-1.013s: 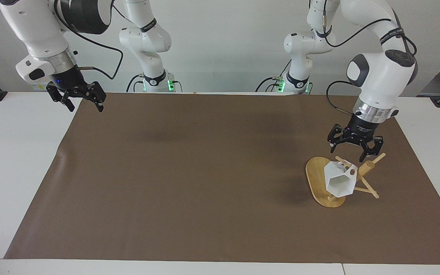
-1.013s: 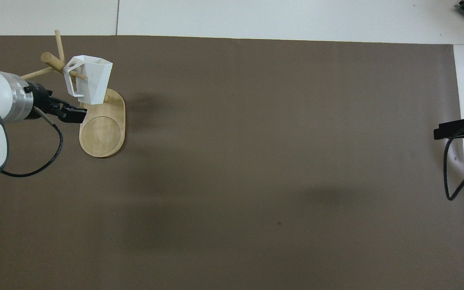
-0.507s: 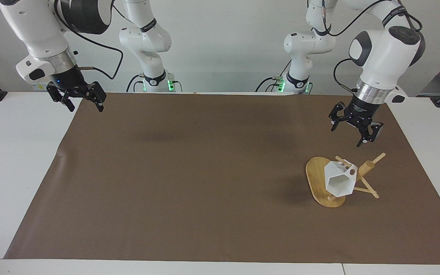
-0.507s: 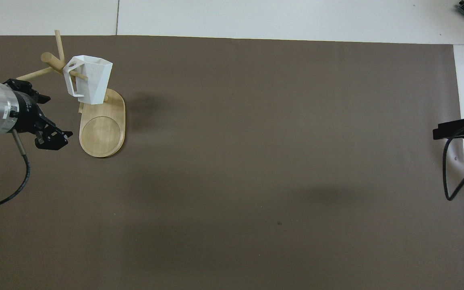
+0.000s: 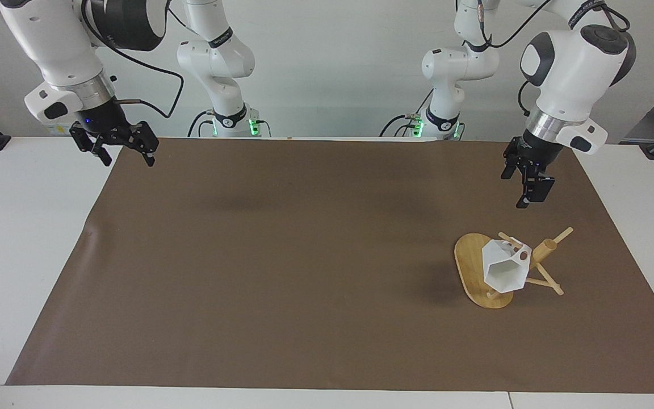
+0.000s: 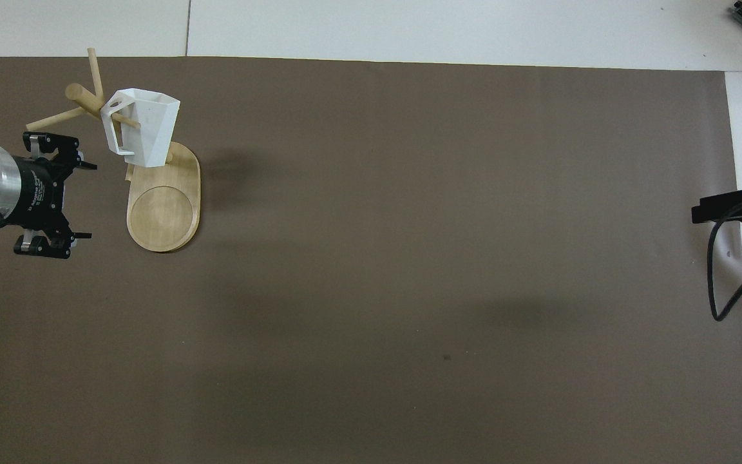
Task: Hang cup on rack
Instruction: 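Open the left gripper and withdraw it from the hung cup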
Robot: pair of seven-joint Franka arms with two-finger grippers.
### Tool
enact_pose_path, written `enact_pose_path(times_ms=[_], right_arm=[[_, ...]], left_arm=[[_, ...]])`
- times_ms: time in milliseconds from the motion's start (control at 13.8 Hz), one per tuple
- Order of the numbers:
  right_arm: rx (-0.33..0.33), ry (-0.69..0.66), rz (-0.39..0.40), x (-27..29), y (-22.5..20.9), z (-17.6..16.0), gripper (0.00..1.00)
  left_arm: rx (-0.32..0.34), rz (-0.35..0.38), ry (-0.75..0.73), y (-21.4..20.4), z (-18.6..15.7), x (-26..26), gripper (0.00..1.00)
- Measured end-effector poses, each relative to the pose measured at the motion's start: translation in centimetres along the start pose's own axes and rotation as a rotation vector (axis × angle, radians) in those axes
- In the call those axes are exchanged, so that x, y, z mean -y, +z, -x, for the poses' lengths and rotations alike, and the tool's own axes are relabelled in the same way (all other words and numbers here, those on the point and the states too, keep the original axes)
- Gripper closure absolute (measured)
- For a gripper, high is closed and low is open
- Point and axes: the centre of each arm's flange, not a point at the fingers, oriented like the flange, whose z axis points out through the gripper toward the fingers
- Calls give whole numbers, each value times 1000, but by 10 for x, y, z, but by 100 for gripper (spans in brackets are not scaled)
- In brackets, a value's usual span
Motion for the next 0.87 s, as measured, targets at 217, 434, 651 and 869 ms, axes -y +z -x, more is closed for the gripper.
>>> enact_pose_path(times_ms=[217, 434, 651, 869], right_arm=[[0, 0, 0, 0, 0, 0, 0], [0, 0, 0, 0, 0, 0, 0], [0, 0, 0, 0, 0, 0, 0], [0, 0, 0, 0, 0, 0, 0]], left_arm=[[21, -44, 276, 0, 0, 5, 0], [41, -64, 558, -12, -2, 7, 0], [59, -70, 816, -33, -14, 7, 0], [78, -75, 1034, -53, -25, 7, 0]])
